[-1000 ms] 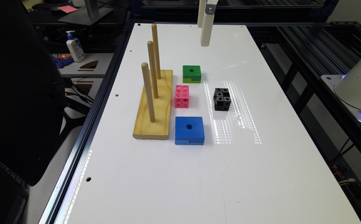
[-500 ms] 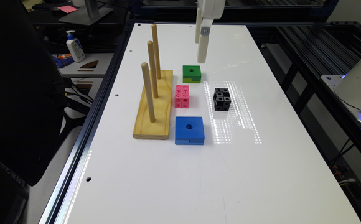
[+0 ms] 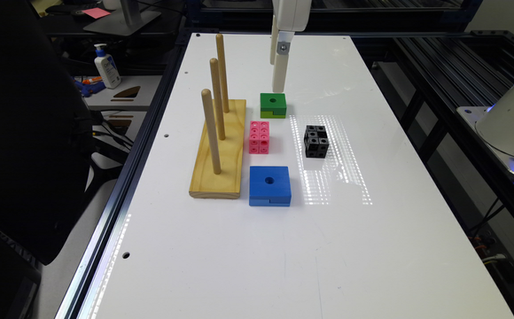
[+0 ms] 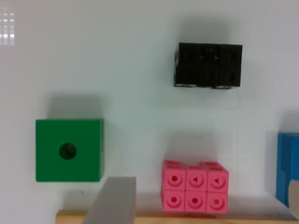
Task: Pick up pink block.
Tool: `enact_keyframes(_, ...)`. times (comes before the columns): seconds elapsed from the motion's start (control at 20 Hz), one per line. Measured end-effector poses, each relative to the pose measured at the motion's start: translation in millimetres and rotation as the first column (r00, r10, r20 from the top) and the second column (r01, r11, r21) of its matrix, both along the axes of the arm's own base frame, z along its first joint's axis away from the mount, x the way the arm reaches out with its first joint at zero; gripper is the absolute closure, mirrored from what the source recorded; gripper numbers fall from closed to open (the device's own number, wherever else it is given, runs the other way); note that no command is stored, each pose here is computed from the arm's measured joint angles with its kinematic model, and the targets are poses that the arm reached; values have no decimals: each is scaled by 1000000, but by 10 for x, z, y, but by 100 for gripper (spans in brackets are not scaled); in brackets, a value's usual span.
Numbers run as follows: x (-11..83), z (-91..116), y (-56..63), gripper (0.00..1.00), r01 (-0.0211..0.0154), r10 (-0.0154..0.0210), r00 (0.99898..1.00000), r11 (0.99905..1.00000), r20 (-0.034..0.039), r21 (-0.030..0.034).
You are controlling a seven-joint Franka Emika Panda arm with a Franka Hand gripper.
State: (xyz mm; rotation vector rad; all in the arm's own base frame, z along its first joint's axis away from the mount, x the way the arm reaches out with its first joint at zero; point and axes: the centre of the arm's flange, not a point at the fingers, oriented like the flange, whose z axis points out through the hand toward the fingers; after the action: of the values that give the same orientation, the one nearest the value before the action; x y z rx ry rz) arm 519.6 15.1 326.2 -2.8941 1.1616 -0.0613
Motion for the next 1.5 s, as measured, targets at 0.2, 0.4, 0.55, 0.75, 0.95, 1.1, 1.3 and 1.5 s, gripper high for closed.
enact_keyframes(0.2, 4, 2, 3, 0, -433, 433, 1000000, 1000000, 610, 77)
enact_keyframes(0.4, 26, -222, 4, 0, -361, 374, 999898, 999999, -14280, 936)
enact_keyframes(0.55, 76, -549, 6, 0, 183, -142, 999897, 999996, -14334, 2865)
enact_keyframes(0.75, 136, -715, 8, 0, 614, -566, 999936, 999991, -11312, 4225)
enact_keyframes(0.95, 160, -689, 9, 0, 571, -542, 999979, 999990, -6451, 4379)
enact_keyframes(1.1, 148, -805, 9, 0, 683, -592, 999803, 999989, -19859, 4590)
enact_keyframes(1.3, 150, -1056, 10, 0, 1283, -1138, 999691, 999982, -24827, 5832)
enact_keyframes(1.5, 154, -1139, 10, 0, 1522, -1371, 999718, 999979, -23697, 6342)
